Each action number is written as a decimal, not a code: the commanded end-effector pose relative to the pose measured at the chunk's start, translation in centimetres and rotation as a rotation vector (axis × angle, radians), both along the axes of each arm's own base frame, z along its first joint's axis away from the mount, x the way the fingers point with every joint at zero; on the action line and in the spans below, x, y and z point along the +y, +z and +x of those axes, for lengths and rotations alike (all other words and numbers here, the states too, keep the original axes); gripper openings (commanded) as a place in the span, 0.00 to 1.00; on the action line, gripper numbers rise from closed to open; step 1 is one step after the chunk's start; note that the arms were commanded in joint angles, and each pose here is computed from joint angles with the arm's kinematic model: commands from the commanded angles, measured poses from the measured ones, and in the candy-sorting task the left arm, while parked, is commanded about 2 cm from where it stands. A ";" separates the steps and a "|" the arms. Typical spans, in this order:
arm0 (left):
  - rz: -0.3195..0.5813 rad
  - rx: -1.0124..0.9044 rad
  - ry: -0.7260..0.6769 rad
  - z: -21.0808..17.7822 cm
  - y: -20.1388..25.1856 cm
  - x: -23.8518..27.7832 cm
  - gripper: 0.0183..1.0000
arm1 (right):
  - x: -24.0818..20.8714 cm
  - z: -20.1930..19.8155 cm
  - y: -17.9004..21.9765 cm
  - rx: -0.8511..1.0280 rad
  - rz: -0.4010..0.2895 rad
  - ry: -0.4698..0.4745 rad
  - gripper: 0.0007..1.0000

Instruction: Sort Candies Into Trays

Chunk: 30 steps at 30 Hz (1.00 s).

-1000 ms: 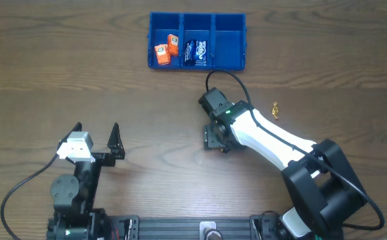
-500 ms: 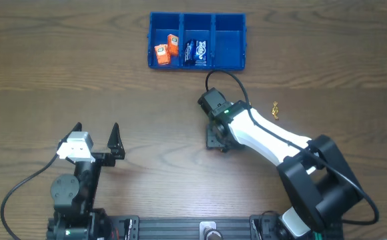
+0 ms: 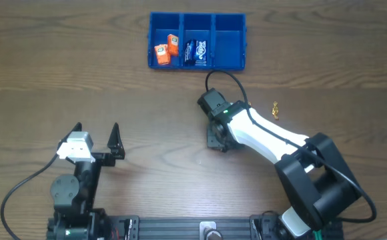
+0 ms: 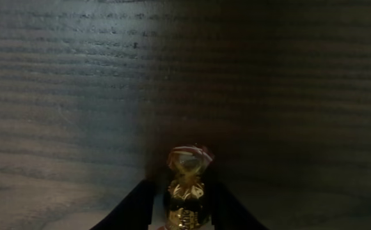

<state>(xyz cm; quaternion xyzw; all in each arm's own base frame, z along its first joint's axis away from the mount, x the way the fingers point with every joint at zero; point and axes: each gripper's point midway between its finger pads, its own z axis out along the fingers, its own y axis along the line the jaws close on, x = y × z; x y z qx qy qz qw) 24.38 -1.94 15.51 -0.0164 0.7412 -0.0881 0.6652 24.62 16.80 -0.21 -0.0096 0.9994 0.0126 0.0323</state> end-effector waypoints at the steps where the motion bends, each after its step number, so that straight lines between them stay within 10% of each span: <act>1: 0.008 0.046 -0.016 -0.1 -1.6 -0.2 1.00 | -0.3 0.1 -0.3 -0.003 -0.013 -0.007 0.28; 22: 0.008 0.046 -0.016 -0.1 -1.6 -0.2 1.00 | 0.1 0.6 0.1 -0.029 0.006 -0.012 0.19; 30: 0.008 0.046 -0.016 -0.1 -1.6 -0.2 1.00 | 1.1 4.2 6.4 -0.177 0.036 0.001 0.19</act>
